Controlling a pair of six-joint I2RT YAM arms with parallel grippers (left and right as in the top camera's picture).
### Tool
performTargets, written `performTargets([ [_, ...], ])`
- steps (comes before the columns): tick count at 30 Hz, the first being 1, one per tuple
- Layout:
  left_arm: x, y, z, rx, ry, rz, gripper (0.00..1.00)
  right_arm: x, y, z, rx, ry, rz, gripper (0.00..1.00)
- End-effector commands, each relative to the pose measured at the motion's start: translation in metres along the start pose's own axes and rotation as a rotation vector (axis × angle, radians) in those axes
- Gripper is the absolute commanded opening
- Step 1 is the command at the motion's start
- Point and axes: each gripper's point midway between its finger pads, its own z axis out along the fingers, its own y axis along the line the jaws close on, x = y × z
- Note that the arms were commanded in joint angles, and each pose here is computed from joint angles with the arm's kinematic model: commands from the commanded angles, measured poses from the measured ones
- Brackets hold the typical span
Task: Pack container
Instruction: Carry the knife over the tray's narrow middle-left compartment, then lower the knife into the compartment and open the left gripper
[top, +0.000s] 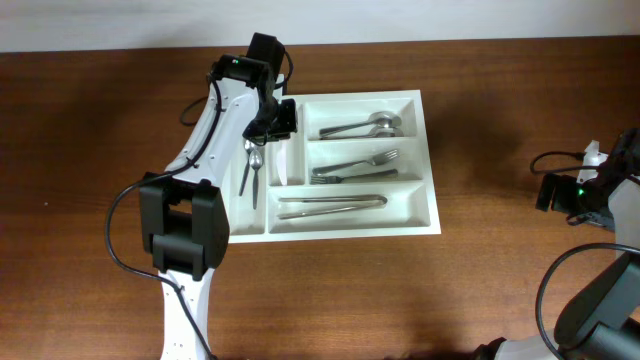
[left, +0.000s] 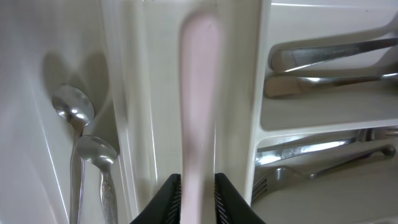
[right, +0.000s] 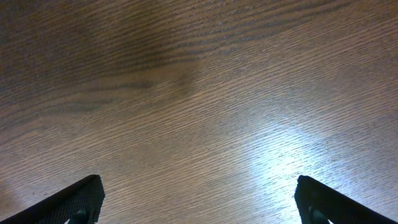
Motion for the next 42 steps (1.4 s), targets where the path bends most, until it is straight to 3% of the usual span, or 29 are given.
performTargets([
  [1, 0.001, 0.004, -0.002, -0.01, -0.005, -0.006, 0.21, 0.0, 0.002, 0.002, -0.01, 0.001, -0.003, 0.99],
  [7, 0.001, 0.004, -0.001, -0.01, -0.005, -0.002, 0.25, 0.0, 0.002, 0.002, -0.01, 0.001, -0.003, 0.99],
  [11, -0.008, 0.003, -0.008, -0.002, -0.038, 0.078, 0.39, 0.0, 0.002, 0.002, -0.01, 0.001, -0.003, 0.99],
  [15, -0.021, -0.001, -0.039, 0.008, -0.092, 0.141, 0.85, 0.0, 0.002, 0.002, -0.01, 0.001, -0.003, 0.99],
  [17, -0.028, -0.003, -0.062, 0.013, -0.131, 0.174, 1.0, 0.0, 0.002, 0.002, -0.01, 0.001, -0.003, 0.99],
  [24, -0.028, -0.01, -0.173, 0.031, -0.303, 0.249, 0.99, 0.0, 0.002, 0.002, -0.01, 0.001, -0.003, 0.99],
  [29, 0.01, 0.009, -0.218, -0.059, -0.294, 0.237, 0.99, 0.0, 0.002, 0.002, -0.01, 0.001, -0.003, 0.99],
  [35, 0.057, 0.01, -0.255, -0.046, -0.268, 0.179, 0.99, 0.0, 0.002, 0.002, -0.01, 0.001, -0.003, 0.99],
  [42, 0.101, -0.012, -0.318, -0.022, -0.426, 0.239, 0.99, 0.0, 0.002, 0.002, -0.01, 0.001, -0.003, 0.99],
])
